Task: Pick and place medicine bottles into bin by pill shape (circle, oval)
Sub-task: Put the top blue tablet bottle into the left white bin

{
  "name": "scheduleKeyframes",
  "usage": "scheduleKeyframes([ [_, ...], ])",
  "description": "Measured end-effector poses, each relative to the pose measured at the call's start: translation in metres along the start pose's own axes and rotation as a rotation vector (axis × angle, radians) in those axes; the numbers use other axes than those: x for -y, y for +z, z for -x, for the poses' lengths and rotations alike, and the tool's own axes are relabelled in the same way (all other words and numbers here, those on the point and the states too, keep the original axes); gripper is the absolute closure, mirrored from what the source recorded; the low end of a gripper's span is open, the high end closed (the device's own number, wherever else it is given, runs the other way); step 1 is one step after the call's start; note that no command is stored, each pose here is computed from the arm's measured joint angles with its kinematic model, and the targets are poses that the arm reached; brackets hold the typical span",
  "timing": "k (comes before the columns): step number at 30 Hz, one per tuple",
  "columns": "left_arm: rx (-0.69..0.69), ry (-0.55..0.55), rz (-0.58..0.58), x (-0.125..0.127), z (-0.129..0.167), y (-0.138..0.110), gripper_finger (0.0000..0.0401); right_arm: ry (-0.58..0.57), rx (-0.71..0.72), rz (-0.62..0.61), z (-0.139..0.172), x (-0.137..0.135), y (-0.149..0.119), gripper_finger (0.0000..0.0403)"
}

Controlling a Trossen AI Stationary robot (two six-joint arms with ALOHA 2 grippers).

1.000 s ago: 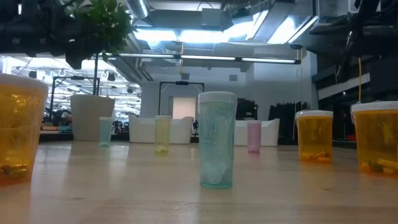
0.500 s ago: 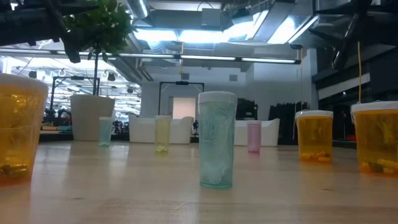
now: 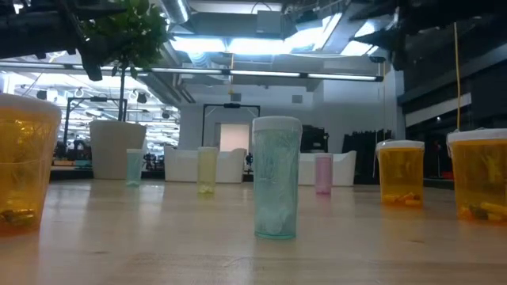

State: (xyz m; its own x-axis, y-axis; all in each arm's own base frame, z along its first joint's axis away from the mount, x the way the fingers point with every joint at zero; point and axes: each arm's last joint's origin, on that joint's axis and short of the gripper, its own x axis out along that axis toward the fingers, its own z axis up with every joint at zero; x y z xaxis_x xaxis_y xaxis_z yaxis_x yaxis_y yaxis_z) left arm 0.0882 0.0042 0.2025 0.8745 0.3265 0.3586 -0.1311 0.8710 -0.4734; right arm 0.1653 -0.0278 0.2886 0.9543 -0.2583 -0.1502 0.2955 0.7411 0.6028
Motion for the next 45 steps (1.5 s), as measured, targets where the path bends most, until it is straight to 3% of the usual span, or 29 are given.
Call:
scheduleKeyframes([
  [6,-0.006,0.003,-0.003,0.0,0.0,-0.001,0.0164,-0.234,-0.304,0.042,-0.036,-0.007,0.002,0.0231],
  [12,-0.021,0.009,-0.01,-0.001,0.0,-0.002,0.0164,-0.366,-0.466,0.064,-0.065,-0.009,-0.001,0.0231],
  [20,-0.021,0.009,-0.01,-0.001,0.0,-0.002,0.0164,-0.42,-0.519,0.044,-0.091,-0.006,-0.01,0.0231],
  [35,-0.027,0.006,0.023,-0.001,0.0,-0.003,0.0165,-0.438,-0.525,-0.003,-0.094,-0.005,-0.012,0.0231],
  [45,-0.369,0.201,-0.033,0.011,-0.021,0.003,0.0172,-0.438,-0.525,-0.003,-0.094,-0.005,-0.012,0.0231],
])
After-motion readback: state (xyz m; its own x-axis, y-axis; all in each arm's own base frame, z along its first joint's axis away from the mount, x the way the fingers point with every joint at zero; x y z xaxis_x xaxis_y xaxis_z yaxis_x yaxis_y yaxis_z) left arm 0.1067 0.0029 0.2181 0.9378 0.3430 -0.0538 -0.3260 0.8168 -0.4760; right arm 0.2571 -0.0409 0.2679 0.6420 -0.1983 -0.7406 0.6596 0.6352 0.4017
